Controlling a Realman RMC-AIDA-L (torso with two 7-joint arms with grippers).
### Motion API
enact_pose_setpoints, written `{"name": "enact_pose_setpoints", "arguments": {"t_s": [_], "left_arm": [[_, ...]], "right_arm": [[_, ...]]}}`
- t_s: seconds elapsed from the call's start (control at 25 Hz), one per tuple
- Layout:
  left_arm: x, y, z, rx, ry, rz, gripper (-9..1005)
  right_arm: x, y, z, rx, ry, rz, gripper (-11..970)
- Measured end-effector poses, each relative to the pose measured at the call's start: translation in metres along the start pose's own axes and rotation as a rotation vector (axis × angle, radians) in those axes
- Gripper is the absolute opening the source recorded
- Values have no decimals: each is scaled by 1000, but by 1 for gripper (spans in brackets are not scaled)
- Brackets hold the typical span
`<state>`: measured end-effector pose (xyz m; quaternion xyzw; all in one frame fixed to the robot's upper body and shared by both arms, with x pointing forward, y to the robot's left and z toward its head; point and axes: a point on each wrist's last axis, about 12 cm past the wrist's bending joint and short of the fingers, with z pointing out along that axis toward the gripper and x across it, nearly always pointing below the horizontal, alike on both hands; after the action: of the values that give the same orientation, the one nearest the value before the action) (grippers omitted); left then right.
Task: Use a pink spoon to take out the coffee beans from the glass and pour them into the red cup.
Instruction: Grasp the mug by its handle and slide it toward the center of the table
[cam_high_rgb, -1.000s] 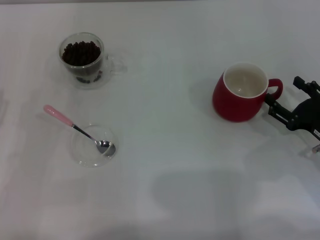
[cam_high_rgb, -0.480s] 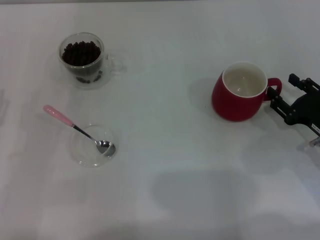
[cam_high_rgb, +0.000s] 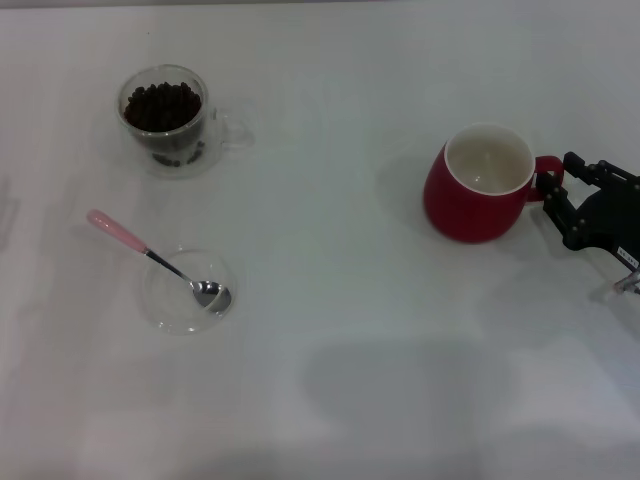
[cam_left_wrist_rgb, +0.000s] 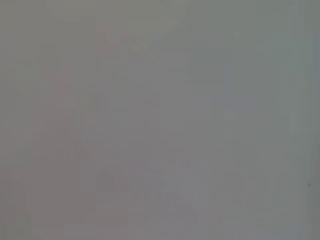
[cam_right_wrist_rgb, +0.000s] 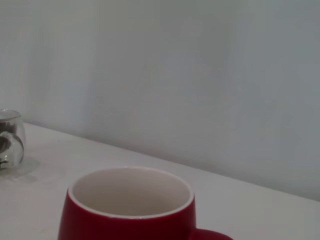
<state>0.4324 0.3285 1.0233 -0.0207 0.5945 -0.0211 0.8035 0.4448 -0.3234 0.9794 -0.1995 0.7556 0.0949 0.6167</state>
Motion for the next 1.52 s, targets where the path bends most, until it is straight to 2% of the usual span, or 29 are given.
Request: {"name": "enact_pose_setpoints", "arguments": {"t_s": [0.32,0.76,1.52], "left_arm": [[0,0,1,-1,-2,0,861],[0,2,2,-9,-4,2,861],[-2,4,3,-11,-11,11,862]], "right_arm": [[0,0,0,-1,3,-2,366],[-2,5,4,-37,-4,-12,208],[-4,25,10,-160,-9,-34,214]]}}
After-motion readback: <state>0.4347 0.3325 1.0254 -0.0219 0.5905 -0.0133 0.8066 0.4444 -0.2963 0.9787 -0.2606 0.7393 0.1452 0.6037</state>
